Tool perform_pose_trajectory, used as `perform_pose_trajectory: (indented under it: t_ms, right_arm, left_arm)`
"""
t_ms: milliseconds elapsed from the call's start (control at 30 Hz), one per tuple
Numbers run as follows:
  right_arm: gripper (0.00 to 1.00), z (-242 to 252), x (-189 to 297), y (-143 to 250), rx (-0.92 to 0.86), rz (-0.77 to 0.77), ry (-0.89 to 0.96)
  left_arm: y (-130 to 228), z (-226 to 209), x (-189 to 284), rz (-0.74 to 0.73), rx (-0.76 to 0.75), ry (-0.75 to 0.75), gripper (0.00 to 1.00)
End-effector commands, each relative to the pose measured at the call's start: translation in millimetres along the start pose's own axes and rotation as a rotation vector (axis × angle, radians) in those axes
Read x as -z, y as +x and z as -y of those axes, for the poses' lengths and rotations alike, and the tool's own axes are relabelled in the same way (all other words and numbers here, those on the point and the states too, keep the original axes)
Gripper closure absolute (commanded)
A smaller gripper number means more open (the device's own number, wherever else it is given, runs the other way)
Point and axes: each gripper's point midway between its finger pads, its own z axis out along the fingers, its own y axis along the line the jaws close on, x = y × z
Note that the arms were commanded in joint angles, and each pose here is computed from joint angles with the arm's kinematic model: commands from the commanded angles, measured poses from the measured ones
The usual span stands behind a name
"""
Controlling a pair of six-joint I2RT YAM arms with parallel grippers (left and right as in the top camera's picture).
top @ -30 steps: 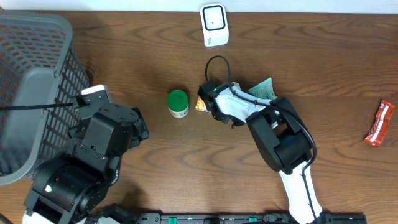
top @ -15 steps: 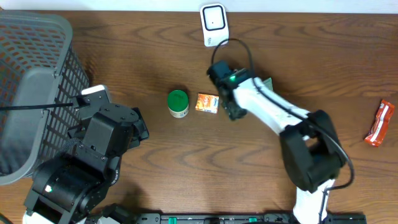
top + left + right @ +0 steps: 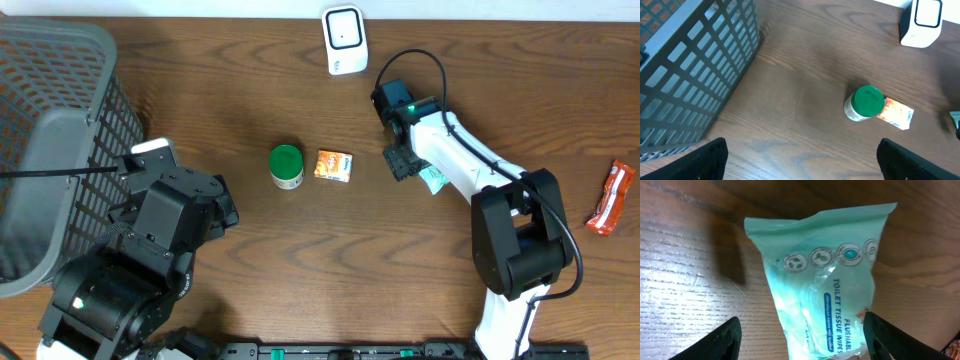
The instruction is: Scan the item barcode
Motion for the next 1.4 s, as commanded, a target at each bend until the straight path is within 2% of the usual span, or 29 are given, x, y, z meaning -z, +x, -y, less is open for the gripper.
perform_pose_trajectory:
  t_ms: [0, 467, 700, 867, 1367]
  right_arm:
    - [0.26, -5, -15, 11, 0.034, -0.04, -0.006]
    - [0.3, -6, -47, 22, 0.046, -0.104, 0.007]
    - [0.21, -5, -23, 14, 0.045, -0.049, -0.009]
    - [0.16, -14, -7, 12, 0.199, -0.006, -0.134]
    - [0.21, 14, -3, 3, 0.193, 0.003, -0.074]
  left_arm:
    - [-3, -4, 1, 0.014, -0.001, -0.015, 0.05]
    - [-2, -5, 1, 0.008, -0.006, -0.019, 0.05]
    - [-1, -5, 1, 0.005, -0.007, -0.022, 0.05]
    - [-1, -5, 1, 0.006, -0.007, -0.021, 0.05]
    - [-1, -5, 1, 0.006, -0.007, -0.021, 0.05]
